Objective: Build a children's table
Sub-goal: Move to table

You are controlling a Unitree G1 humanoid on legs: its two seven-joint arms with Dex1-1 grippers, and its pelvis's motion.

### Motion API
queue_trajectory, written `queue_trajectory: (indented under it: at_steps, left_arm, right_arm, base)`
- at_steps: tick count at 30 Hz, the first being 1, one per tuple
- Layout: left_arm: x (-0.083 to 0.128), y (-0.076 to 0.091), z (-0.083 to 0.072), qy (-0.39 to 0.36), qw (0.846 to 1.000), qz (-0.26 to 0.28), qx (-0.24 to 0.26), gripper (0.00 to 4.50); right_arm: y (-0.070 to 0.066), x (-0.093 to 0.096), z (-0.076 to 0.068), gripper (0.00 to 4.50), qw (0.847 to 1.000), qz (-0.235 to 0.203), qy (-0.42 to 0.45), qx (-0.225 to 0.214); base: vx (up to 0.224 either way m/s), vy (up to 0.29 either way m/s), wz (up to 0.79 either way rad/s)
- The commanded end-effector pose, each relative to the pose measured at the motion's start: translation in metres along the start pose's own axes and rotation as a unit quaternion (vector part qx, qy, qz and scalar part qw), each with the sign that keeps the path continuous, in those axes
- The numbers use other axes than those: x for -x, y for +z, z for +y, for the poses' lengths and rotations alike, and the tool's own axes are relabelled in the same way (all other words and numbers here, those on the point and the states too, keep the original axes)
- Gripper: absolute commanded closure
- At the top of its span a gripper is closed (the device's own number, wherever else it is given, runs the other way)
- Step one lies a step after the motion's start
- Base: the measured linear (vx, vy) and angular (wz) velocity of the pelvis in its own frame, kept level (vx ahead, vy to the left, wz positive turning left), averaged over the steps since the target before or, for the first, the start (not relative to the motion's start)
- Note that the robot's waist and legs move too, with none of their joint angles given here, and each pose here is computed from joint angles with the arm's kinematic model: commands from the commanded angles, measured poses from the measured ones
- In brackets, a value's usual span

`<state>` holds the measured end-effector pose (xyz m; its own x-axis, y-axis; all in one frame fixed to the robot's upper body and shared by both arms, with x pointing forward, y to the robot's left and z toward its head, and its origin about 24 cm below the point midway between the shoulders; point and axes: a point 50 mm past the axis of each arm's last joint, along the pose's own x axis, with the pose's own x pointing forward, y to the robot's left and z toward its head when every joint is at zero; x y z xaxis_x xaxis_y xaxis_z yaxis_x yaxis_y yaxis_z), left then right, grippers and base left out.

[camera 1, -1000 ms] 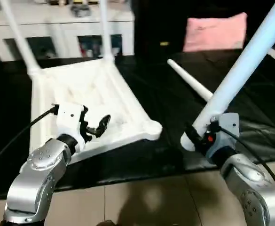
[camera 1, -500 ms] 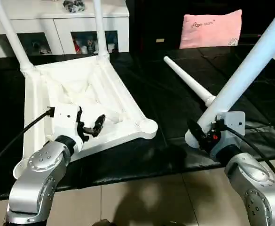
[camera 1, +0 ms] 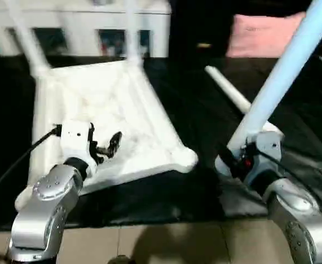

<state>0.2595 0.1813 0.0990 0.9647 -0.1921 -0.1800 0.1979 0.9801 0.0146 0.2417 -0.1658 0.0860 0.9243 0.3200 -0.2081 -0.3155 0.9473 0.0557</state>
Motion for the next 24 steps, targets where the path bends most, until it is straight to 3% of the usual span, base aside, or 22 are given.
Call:
queue_trajectory:
  at_steps: [1, 5, 15, 21, 22, 23, 24]
  left_arm:
    - [-0.001, 0.005, -0.001, -0.002, 1.000, -0.008, -0.011, 0.36]
    - [-0.002, 0.004, -0.003, -0.012, 1.000, -0.004, -0.013, 0.36]
    - [-0.003, 0.003, -0.015, -0.086, 0.996, 0.002, -0.033, 0.36]
    - [-0.005, 0.003, -0.026, -0.186, 0.981, 0.027, -0.039, 0.36]
    - [-0.008, 0.003, -0.027, -0.220, 0.974, 0.039, -0.030, 0.07]
    - [-0.008, 0.003, -0.027, -0.220, 0.974, 0.039, -0.030, 0.07]
    - [-0.010, 0.003, -0.030, -0.263, 0.962, 0.052, -0.048, 0.00]
  right_arm:
    - [0.007, 0.001, 0.001, 2.57, 1.000, -0.025, 0.002, -0.011]
    - [0.007, 0.002, -0.003, 2.57, 0.999, -0.029, -0.012, -0.022]
    - [0.006, 0.002, -0.005, 2.57, 0.999, -0.029, -0.022, -0.017]
    - [0.006, 0.002, -0.006, 2.57, 0.999, -0.028, -0.024, -0.011]
    - [0.006, 0.002, -0.007, 2.57, 0.999, -0.028, -0.027, -0.010]
    - [0.006, 0.002, -0.007, 2.57, 0.999, -0.028, -0.027, -0.010]
    - [0.006, 0.002, -0.009, 2.57, 0.999, -0.027, -0.030, -0.007]
  base:
    - [0.113, -0.018, 0.71]
    - [0.162, -0.030, 0.49]
    - [0.090, -0.036, 0.01]
    - [-0.085, 0.001, -0.01]
    - [-0.137, 0.002, 0.00]
    - [-0.164, 0.008, 0.01]
    - [-0.153, 0.003, -0.01]
